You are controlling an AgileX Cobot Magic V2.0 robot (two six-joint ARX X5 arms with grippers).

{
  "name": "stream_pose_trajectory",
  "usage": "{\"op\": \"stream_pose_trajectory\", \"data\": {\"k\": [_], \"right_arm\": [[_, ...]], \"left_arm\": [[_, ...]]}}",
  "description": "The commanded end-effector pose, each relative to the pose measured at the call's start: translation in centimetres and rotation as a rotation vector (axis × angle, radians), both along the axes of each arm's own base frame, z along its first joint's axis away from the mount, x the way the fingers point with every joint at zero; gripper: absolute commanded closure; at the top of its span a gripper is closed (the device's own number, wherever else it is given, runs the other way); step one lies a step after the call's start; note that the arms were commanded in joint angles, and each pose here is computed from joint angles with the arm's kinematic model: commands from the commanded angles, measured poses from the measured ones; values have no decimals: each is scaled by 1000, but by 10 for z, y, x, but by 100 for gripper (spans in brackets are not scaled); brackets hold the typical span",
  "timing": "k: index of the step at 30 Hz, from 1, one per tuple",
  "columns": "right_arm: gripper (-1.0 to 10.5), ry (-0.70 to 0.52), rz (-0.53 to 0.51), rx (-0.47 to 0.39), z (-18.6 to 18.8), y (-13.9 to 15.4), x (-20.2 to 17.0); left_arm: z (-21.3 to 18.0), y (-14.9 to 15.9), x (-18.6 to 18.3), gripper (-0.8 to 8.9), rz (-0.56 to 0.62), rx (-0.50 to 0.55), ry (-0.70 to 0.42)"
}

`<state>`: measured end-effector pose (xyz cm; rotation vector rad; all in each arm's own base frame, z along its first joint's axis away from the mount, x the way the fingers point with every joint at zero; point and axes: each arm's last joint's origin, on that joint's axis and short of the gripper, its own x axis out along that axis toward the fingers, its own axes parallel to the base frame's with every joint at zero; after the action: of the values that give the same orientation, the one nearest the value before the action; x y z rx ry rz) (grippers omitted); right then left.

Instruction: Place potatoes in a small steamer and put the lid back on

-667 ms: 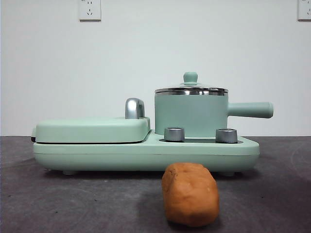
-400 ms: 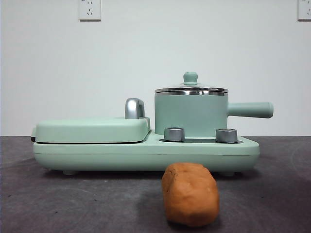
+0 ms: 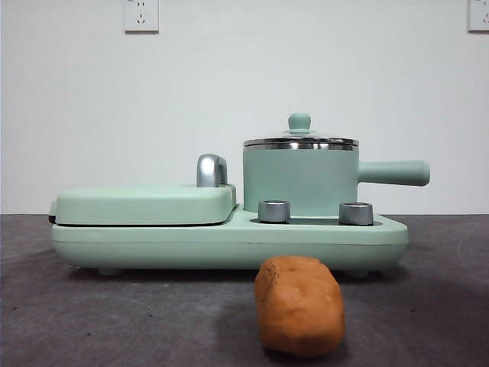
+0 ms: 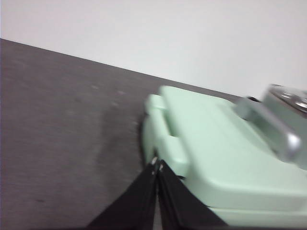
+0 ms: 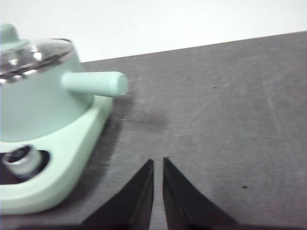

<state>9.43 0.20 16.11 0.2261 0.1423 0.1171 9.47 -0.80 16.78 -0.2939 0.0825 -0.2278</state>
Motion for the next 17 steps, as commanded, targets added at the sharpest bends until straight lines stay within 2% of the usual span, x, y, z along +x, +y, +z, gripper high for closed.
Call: {"op": "stream_pose_trajectory", "data": {"k": [1,6,11,17], "right_arm": [[919,-36,0,80,20,0,-4],[919,-50,35,130,51,2,-16],[919,-29,111,138,86,4,-26],[919,72,282,138,122,9,-29]], "left_arm": [[15,-1,-3,807,-40,-49,-35],[37,-2,-8,807,-67,-70,-6],[64,-5,-11,807,-146,-72,37],[99,-9,-11,807,-264,-79,141]]}}
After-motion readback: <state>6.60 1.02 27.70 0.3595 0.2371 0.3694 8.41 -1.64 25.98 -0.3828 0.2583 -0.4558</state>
